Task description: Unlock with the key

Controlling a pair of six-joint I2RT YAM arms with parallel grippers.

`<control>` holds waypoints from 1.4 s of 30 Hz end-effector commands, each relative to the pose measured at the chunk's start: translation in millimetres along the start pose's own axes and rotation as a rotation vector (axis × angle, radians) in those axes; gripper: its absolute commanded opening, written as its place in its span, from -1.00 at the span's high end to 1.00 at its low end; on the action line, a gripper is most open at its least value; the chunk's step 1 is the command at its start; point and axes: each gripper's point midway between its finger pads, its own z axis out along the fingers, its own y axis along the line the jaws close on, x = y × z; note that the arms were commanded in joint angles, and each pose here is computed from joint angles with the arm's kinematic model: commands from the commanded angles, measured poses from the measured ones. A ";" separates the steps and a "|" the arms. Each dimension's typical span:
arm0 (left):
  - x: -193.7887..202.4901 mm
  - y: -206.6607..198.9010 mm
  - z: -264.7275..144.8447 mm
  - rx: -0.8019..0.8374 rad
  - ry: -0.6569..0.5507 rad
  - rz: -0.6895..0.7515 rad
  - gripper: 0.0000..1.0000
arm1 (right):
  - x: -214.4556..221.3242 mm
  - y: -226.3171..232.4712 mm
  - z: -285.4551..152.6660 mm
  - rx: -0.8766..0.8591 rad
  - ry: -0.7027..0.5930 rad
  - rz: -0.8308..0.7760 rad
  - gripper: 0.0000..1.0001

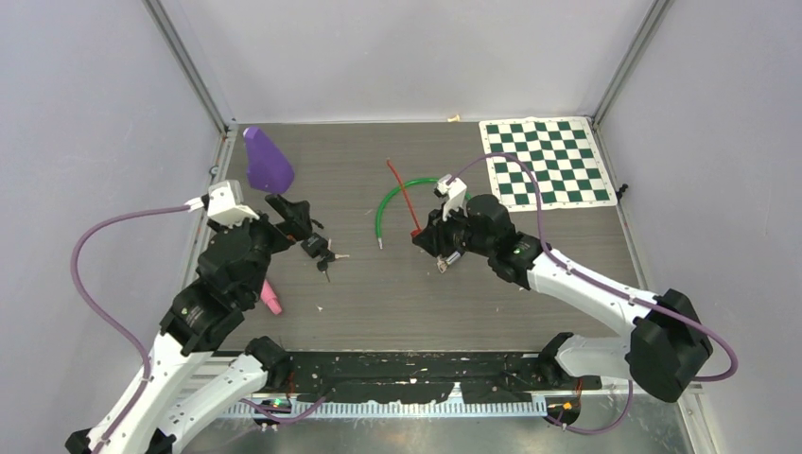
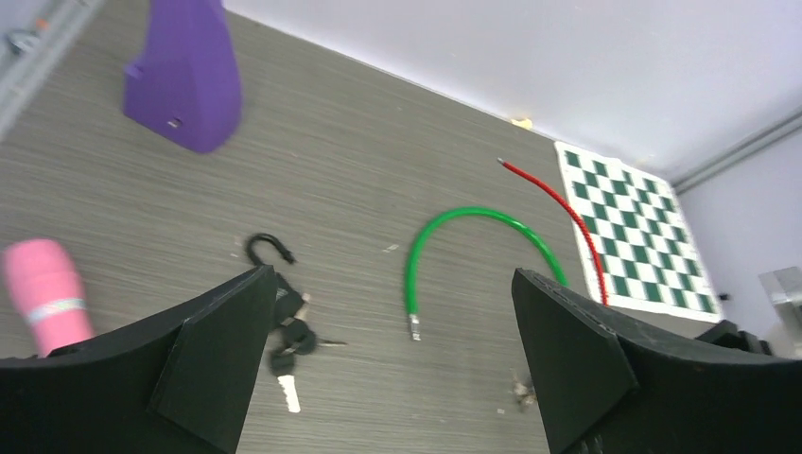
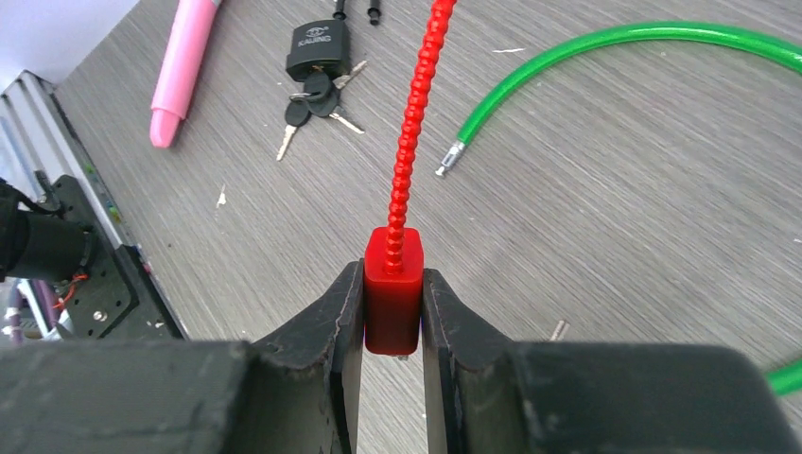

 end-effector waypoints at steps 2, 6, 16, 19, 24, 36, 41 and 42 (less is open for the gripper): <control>-7.7 37.9 -17.4 -0.116 0.008 0.211 -0.99 | -19.2 17.9 19.7 -0.100 -0.055 0.058 0.89; 3.6 55.4 -27.3 -0.139 0.042 0.271 -0.99 | -4.3 17.6 58.2 -0.101 0.020 0.099 0.89; 26.6 93.0 -35.1 -0.219 0.047 0.366 -0.99 | 62.7 10.8 118.9 0.124 0.286 0.012 0.86; 32.5 100.2 -35.6 -0.220 0.024 0.374 -0.99 | 79.9 12.2 122.7 0.166 0.347 0.029 0.58; 25.0 98.2 -46.3 -0.153 -0.049 0.296 -0.99 | 93.8 27.9 117.5 0.170 0.405 0.004 -0.10; 4.2 113.2 -70.5 -0.132 -0.219 0.160 -0.99 | -8.6 -1.4 0.1 0.425 0.055 0.081 -0.84; -13.7 115.5 -87.6 -0.102 -0.294 0.104 -0.99 | -39.3 -51.5 -103.0 0.678 -0.229 0.130 -0.98; -18.0 116.5 -91.7 -0.098 -0.309 0.101 -0.99 | -48.2 -59.1 -133.5 0.719 -0.316 0.144 -0.97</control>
